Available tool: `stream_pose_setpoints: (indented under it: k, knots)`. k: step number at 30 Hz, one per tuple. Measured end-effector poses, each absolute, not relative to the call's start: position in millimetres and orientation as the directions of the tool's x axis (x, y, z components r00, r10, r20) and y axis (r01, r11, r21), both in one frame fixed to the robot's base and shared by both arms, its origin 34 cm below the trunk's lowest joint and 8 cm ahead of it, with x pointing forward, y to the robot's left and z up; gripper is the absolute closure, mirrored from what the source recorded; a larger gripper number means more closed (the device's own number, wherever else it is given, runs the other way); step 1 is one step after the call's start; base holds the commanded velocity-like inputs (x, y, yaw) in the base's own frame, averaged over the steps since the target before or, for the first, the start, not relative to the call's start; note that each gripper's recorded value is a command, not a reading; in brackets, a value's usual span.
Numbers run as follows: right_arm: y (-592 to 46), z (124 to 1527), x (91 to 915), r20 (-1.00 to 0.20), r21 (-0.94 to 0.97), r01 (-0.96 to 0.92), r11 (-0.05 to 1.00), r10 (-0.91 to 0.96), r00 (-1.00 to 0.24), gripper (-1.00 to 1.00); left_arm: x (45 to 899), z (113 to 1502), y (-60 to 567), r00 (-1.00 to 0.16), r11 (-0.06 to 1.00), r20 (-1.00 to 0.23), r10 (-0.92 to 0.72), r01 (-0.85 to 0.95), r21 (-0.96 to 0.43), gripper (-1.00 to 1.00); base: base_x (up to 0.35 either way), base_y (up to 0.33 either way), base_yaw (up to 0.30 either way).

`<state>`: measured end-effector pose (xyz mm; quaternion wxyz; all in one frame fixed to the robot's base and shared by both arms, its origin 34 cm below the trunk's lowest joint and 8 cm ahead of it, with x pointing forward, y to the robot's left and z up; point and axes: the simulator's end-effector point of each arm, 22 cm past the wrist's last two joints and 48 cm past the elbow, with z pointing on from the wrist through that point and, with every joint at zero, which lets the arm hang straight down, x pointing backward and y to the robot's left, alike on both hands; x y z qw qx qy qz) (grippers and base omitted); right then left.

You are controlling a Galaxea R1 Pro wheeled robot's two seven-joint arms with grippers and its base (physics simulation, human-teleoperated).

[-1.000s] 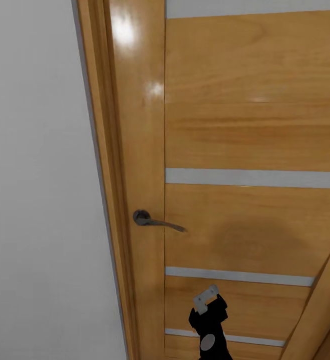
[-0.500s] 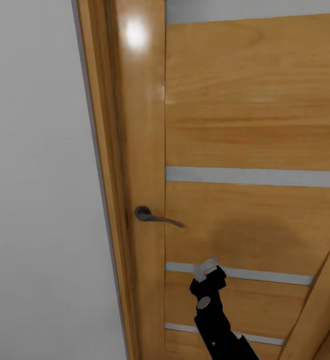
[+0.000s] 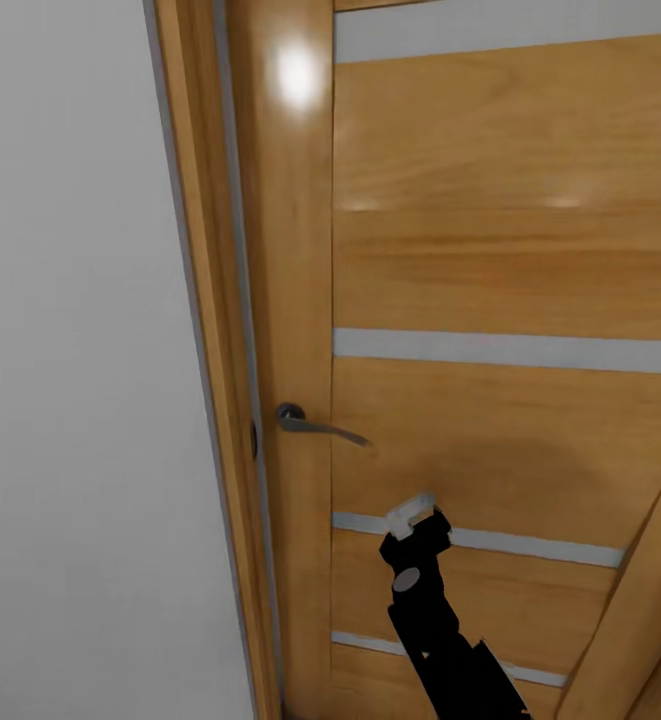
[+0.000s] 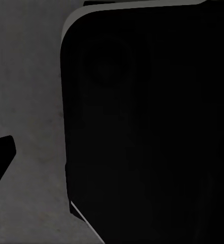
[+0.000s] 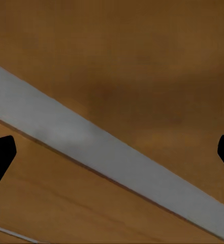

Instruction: Move the two storage containers from the living room to the garage. In the garage, place one container on the floor and stack the other container on top of it (either order is fine).

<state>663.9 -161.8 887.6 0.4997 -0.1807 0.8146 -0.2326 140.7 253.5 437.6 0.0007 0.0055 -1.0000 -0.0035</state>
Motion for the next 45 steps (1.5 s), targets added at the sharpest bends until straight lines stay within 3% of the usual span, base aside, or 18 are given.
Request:
stream_pose_setpoints:
  k: [21, 45]
  knots:
    - [-172, 939, 697, -0.752, -0.57, 0.001, 0.822, -0.52, -0.405, -1.0, 141, 438, 254, -1.0, 1.0, 0.001, -0.01, -0.01, 0.007, -1.0, 0.0, 0.0, 0.0]
    - [-222, 920, 727, -0.705, -0.585, 0.049, 0.809, -0.479, -0.523, -1.0, 141, 438, 254, -1.0, 1.0, 0.001, -0.009, -0.009, 0.007, -1.0, 0.0, 0.0, 0.0]
